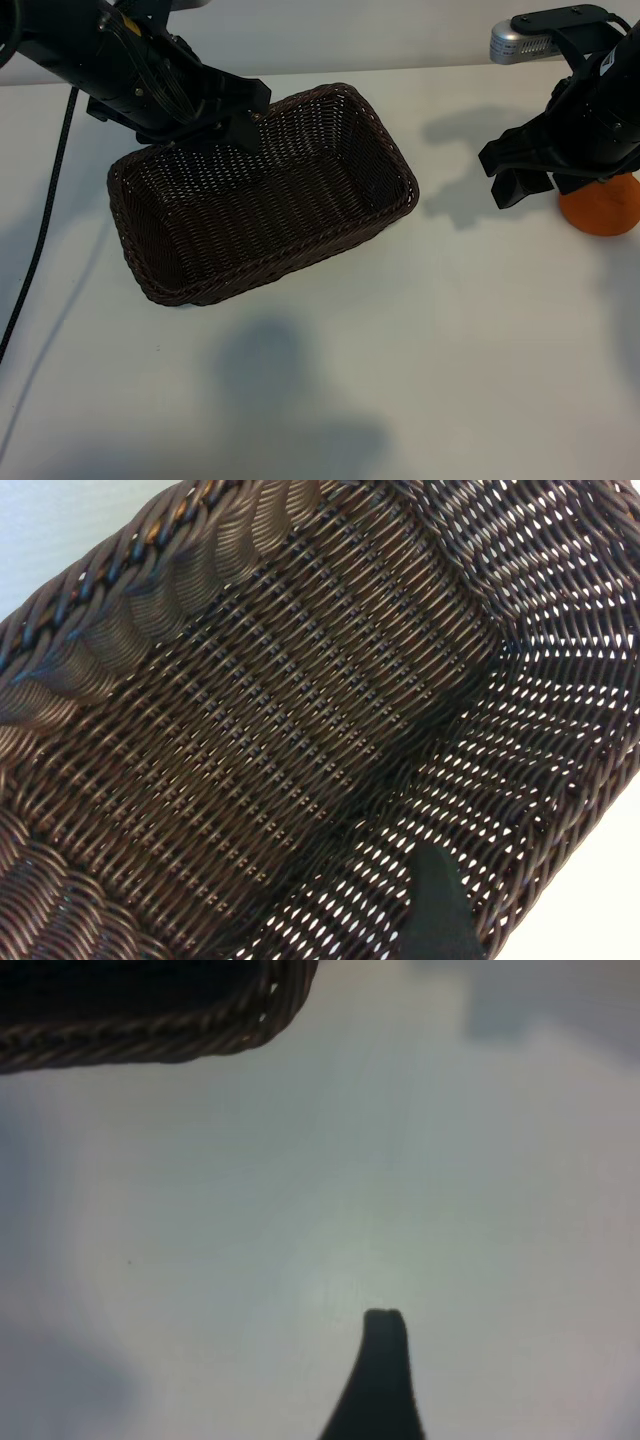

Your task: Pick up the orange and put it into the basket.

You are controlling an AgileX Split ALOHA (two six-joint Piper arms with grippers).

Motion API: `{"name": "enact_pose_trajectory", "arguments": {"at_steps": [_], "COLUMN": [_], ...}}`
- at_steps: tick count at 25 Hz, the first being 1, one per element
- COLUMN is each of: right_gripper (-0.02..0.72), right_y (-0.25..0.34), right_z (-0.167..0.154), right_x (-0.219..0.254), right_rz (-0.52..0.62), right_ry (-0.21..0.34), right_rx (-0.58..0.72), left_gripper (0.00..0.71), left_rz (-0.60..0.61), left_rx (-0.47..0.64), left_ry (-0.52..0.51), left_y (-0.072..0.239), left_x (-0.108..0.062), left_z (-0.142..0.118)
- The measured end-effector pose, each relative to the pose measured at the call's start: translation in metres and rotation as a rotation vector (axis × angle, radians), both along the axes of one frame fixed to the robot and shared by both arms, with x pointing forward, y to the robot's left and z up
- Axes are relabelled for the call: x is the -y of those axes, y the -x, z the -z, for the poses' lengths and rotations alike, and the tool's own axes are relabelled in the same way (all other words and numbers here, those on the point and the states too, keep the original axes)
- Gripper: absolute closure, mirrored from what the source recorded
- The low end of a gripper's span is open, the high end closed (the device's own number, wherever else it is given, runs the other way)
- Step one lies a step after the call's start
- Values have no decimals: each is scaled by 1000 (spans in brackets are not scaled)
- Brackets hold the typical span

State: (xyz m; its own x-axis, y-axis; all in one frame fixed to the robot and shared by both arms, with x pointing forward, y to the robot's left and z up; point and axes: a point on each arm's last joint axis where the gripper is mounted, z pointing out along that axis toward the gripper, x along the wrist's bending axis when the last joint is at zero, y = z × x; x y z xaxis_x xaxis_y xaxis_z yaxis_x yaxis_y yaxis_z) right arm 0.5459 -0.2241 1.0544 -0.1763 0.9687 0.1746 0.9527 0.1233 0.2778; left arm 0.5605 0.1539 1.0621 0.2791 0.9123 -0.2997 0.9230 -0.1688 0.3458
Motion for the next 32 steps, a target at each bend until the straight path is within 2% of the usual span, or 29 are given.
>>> {"name": "enact_pose_trajectory", "arguments": {"at_steps": [32], "right_gripper": [108], "right_y": [0], "right_z": [0], "right_x": [1], "right_rz": [-2], "right_ry": [7], "right_rx": [-1], "left_gripper": [227], "left_rz": [-8], "left_rx": [23], "left_ry": [8], "left_y": [-2], "left_x": [0], "left_z": [-1]}}
